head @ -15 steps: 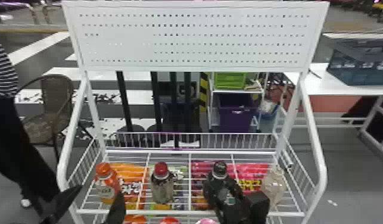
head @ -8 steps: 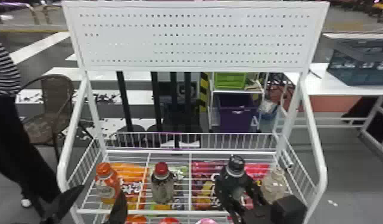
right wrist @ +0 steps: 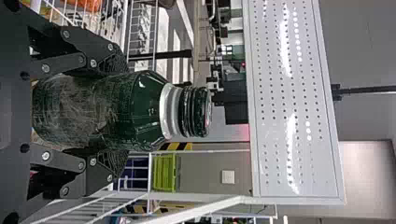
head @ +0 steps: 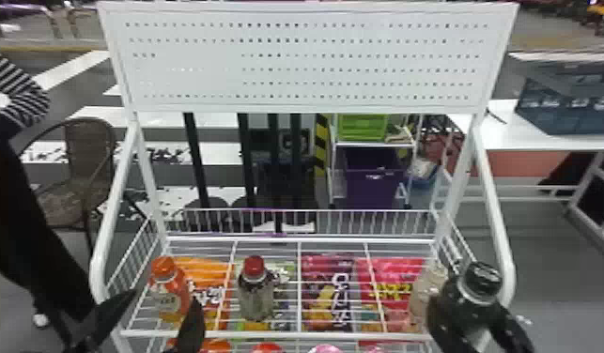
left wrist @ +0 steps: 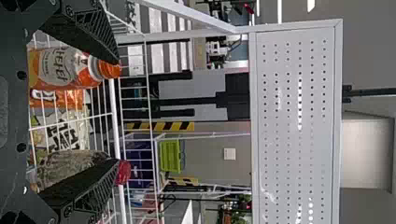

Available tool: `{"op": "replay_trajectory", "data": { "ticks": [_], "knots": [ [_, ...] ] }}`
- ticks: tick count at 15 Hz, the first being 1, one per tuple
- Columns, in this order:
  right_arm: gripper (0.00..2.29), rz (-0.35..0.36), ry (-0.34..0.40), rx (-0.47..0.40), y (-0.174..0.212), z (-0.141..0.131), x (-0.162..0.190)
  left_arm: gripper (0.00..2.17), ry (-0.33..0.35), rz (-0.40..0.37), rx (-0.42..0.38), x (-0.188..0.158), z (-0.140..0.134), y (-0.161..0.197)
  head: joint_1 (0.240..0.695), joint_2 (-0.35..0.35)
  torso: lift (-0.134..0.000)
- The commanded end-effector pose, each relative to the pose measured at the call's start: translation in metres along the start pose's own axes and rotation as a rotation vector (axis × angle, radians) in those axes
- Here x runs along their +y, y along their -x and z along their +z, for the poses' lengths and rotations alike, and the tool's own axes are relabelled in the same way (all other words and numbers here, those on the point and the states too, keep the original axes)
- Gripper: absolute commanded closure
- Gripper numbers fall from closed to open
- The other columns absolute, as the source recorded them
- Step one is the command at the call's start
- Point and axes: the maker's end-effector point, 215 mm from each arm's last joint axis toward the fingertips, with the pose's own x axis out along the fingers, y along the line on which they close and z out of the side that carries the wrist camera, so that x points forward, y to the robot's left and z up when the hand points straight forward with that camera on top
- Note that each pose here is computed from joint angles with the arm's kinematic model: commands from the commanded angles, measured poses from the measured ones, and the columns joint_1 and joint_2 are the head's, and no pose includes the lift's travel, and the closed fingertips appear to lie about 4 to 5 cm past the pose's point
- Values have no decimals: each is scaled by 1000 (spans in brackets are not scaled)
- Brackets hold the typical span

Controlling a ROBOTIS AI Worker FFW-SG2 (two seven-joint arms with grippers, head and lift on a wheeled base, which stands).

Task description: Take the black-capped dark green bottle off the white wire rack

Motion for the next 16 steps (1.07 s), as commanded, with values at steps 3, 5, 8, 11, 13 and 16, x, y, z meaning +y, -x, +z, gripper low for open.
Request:
{"op": "replay_trajectory", "data": {
  "ticks": [3,5,8,11,13,16],
  "knots": [
    [1389,-79,35,-21,42,14,-47,144,1,0,-14,-1,8,1,499,0,0],
    [1389,-90,47,-19,52,15,-56,144,1,2,-14,0,8,0,499,0,0],
    [1382,-115,51,-24,59,16,-69,144,0,2,-19,0,12,0,499,0,0],
    [1382,-119,49,-34,60,22,-72,144,-6,11,-22,5,13,0,499,0,0],
    [1382,-119,46,-28,59,19,-72,144,-7,12,-21,6,13,1,499,0,0],
    [1382,-117,45,-31,59,21,-72,144,-8,13,-18,7,12,1,499,0,0]
  ]
}}
